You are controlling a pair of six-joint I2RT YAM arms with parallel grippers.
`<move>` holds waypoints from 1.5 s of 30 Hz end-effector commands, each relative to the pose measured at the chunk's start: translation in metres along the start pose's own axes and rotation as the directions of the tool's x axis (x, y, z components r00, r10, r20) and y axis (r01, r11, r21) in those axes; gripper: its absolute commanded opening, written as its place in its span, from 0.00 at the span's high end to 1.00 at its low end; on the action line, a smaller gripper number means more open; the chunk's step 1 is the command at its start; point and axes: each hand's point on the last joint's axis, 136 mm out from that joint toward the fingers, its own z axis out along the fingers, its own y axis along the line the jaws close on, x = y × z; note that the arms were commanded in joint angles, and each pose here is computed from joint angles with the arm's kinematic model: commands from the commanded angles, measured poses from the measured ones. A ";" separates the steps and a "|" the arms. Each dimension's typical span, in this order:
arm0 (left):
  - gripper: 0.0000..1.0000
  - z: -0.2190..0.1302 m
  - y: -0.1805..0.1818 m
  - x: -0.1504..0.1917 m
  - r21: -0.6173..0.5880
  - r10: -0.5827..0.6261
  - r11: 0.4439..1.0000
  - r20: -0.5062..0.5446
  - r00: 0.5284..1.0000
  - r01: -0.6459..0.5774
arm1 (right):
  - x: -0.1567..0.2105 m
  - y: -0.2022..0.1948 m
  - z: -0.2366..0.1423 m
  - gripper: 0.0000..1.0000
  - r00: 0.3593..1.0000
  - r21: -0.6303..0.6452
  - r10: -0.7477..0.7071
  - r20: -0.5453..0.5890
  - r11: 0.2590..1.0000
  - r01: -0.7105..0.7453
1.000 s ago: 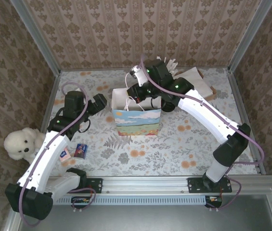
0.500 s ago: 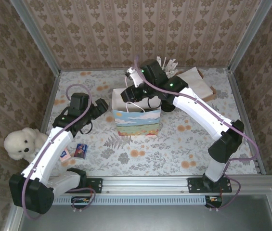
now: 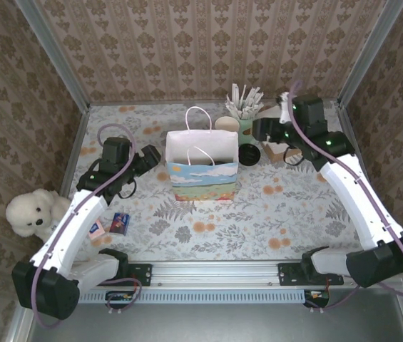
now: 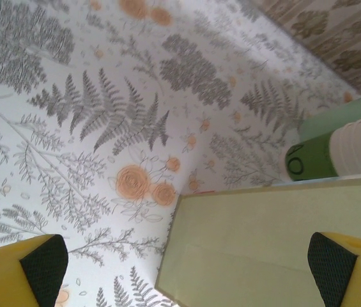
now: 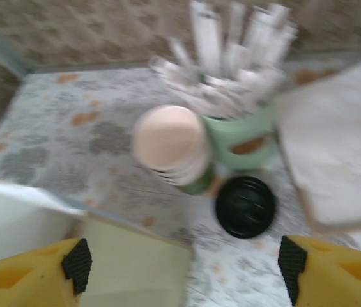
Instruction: Pack the takeout coffee
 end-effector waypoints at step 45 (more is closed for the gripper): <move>0.00 -0.049 -0.042 0.007 0.397 0.084 0.911 0.088 0.993 -0.112 | 0.114 -0.178 0.204 0.39 0.790 0.441 0.286 -0.542 0.897 -0.022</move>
